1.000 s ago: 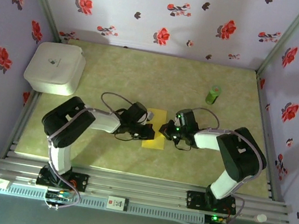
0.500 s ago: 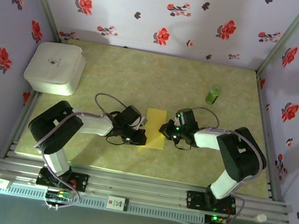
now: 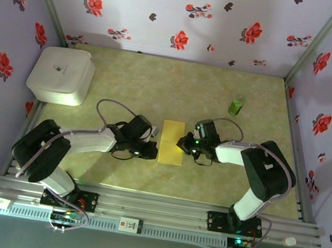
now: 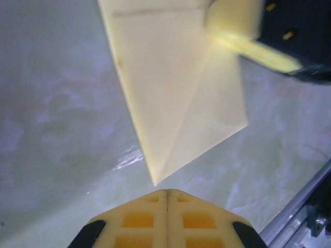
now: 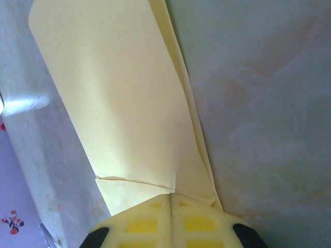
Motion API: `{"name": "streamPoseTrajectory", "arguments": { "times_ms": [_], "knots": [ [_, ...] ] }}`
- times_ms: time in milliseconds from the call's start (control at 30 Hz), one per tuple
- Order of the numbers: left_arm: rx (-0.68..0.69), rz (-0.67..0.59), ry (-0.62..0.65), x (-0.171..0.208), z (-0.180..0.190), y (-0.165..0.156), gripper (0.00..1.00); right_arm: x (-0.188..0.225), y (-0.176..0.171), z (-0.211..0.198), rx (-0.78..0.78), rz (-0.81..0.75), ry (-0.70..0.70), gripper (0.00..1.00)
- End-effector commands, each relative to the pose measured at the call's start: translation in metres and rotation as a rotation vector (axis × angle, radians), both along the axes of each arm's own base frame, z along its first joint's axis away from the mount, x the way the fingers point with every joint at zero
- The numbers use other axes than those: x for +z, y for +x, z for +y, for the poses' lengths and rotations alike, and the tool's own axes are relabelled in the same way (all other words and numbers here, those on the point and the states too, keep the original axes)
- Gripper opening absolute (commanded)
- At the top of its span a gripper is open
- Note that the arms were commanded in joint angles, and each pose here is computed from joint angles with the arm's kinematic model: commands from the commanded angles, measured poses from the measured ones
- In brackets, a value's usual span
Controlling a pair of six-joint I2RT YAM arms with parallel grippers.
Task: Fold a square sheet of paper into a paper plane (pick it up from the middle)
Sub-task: Fold the triangle a second time at the center of the table.
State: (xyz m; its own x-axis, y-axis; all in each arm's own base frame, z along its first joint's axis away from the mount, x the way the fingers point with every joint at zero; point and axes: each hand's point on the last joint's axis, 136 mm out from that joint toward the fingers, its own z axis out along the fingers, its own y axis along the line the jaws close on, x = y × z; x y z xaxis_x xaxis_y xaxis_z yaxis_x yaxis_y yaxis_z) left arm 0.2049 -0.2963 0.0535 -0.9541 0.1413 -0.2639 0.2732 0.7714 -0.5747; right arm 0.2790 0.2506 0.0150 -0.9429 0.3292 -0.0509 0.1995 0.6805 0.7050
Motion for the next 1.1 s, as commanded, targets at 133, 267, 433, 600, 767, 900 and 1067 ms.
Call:
{"name": "streamPoseTrajectory", "arguments": {
  "times_ms": [133, 267, 433, 600, 767, 900, 1067],
  "knots": [
    [-0.023, 0.001, -0.062, 0.006, -0.04, 0.032, 0.0, -0.035, -0.013, -0.029, -0.058, 0.099, -0.144, 0.0],
    [-0.034, 0.02, -0.032, -0.011, -0.046, 0.037, 0.0, -0.033, -0.013, -0.028, -0.057, 0.097, -0.141, 0.0],
    [-0.028, 0.064, 0.06, -0.045, -0.033, 0.031, 0.0, -0.023, -0.008, -0.019, -0.03, 0.064, -0.097, 0.0],
    [0.029, 0.09, 0.108, -0.07, -0.013, 0.021, 0.0, -0.002, 0.0, -0.01, 0.039, 0.018, -0.091, 0.0],
    [0.065, 0.106, 0.092, -0.075, -0.007, 0.015, 0.0, 0.024, -0.004, 0.011, 0.103, -0.036, -0.011, 0.0],
    [0.076, 0.107, 0.08, -0.074, -0.005, 0.013, 0.0, 0.024, -0.016, 0.037, 0.17, -0.016, 0.04, 0.0],
    [0.072, 0.108, 0.076, -0.071, -0.005, 0.012, 0.0, -0.01, -0.022, 0.02, 0.111, 0.046, -0.063, 0.0]
  ]
}}
